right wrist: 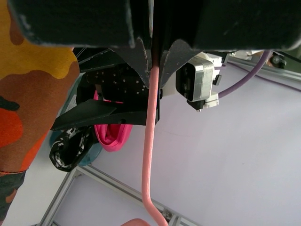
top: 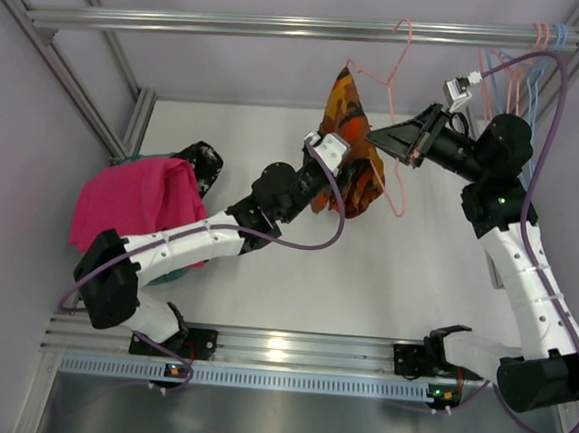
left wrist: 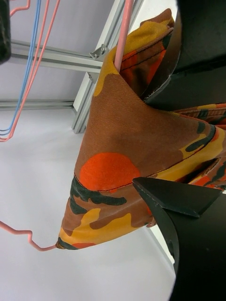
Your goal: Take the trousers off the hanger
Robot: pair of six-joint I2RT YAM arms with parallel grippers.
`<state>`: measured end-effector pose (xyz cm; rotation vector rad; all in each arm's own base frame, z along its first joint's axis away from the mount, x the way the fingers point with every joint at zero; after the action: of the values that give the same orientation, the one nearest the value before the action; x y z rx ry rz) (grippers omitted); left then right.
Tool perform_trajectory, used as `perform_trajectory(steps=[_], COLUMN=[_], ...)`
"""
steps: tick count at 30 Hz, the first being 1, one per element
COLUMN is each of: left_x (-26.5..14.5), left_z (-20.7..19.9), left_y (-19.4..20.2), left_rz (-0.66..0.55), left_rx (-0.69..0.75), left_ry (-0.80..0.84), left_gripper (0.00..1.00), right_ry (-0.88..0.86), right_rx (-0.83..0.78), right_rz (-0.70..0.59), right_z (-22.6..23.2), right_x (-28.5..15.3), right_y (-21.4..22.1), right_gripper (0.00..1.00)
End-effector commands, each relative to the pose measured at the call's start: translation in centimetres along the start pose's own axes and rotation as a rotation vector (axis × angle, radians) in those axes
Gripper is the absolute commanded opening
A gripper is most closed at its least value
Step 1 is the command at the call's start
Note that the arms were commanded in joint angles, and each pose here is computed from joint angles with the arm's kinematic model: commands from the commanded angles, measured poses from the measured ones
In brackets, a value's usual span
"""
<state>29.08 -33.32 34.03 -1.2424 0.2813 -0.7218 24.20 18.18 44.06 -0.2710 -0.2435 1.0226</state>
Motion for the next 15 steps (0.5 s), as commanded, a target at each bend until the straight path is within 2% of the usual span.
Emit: perform_trajectory(steps=[1,15], left_x=[-0.4,2.3], left_z=[2.5,2.7], left_y=[-0.2,0.9], left_rz=[0.011,0.036], left_rx=[0.017,0.019], left_ry=[-0.079,-0.102], left_gripper=[0.61,0.64], right_ry=[-0.274,-0.314], right_rx=[-0.314,-0.312], right_rz=[-0.045,0.002], right_z=[8.8,9.8], right_x=[-1.7,-1.5], right_y=[-0.2,0.8], right_gripper=[0.0,0.0])
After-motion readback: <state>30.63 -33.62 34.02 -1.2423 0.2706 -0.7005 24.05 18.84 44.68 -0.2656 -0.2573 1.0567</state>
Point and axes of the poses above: each gripper's point midway between its finger pads, its own x axis out along the fingers, its own z axis along the line the jaws close on, y = z × x, the point moved 5 cm from there along -x, back along the fingers, and after that the axes turned 11 degrees about x, right-handed, at the moved point
